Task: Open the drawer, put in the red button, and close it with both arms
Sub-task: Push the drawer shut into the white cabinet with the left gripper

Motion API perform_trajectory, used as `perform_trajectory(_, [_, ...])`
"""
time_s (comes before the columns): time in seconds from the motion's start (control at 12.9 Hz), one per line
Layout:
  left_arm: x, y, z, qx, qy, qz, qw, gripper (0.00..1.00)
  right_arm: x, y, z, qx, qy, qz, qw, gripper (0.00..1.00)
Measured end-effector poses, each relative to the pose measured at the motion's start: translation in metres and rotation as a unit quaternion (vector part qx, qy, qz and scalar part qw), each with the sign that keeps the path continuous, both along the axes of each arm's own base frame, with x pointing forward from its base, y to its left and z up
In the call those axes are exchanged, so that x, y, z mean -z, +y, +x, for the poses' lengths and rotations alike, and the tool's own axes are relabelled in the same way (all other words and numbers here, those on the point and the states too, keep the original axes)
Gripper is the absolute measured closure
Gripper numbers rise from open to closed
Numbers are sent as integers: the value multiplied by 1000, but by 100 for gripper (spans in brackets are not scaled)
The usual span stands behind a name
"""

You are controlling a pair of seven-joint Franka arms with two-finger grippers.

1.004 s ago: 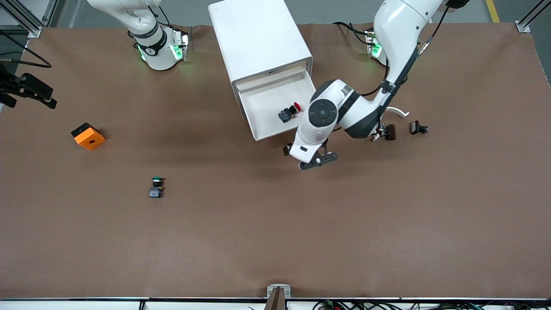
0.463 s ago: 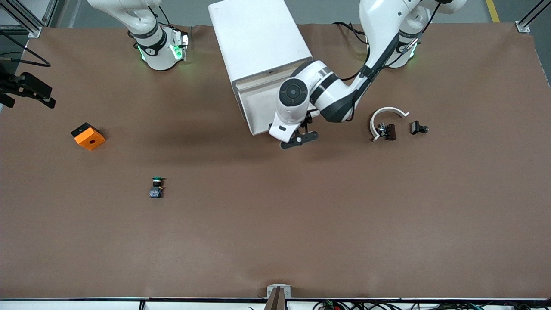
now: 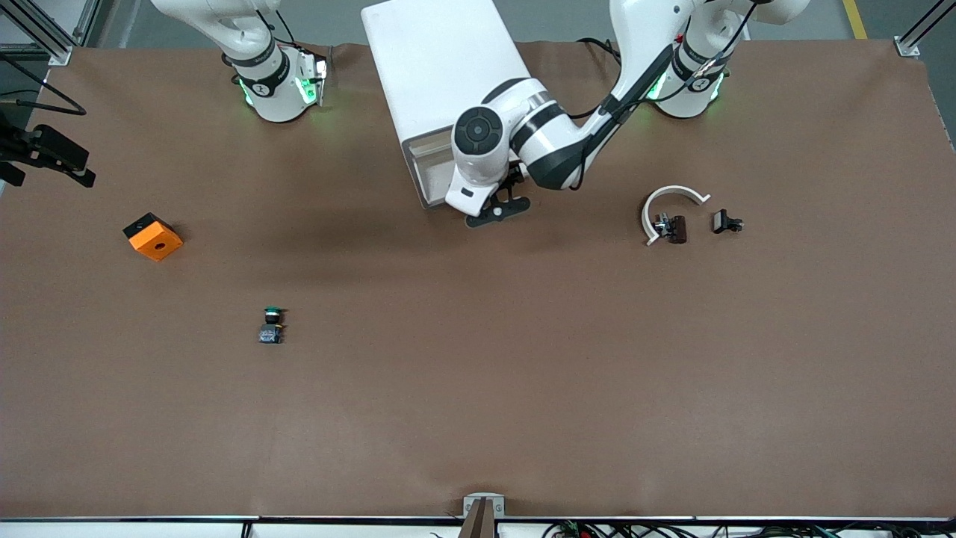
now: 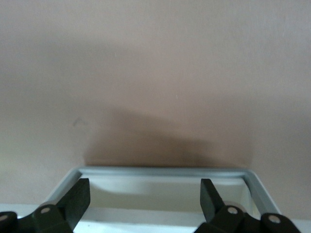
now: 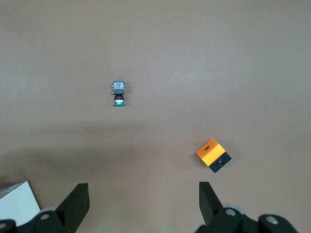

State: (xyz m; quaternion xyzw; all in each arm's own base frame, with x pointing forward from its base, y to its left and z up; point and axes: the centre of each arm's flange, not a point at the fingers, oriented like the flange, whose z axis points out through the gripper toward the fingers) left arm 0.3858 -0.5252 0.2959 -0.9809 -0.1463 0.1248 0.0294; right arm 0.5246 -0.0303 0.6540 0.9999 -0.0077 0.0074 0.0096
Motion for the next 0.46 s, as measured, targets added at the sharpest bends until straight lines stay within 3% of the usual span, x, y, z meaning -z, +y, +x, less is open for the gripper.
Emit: perform_trajectory(0.46, [4, -13, -23, -6, 31, -8, 999, 0, -6, 1, -6, 1, -3, 16, 1000, 0])
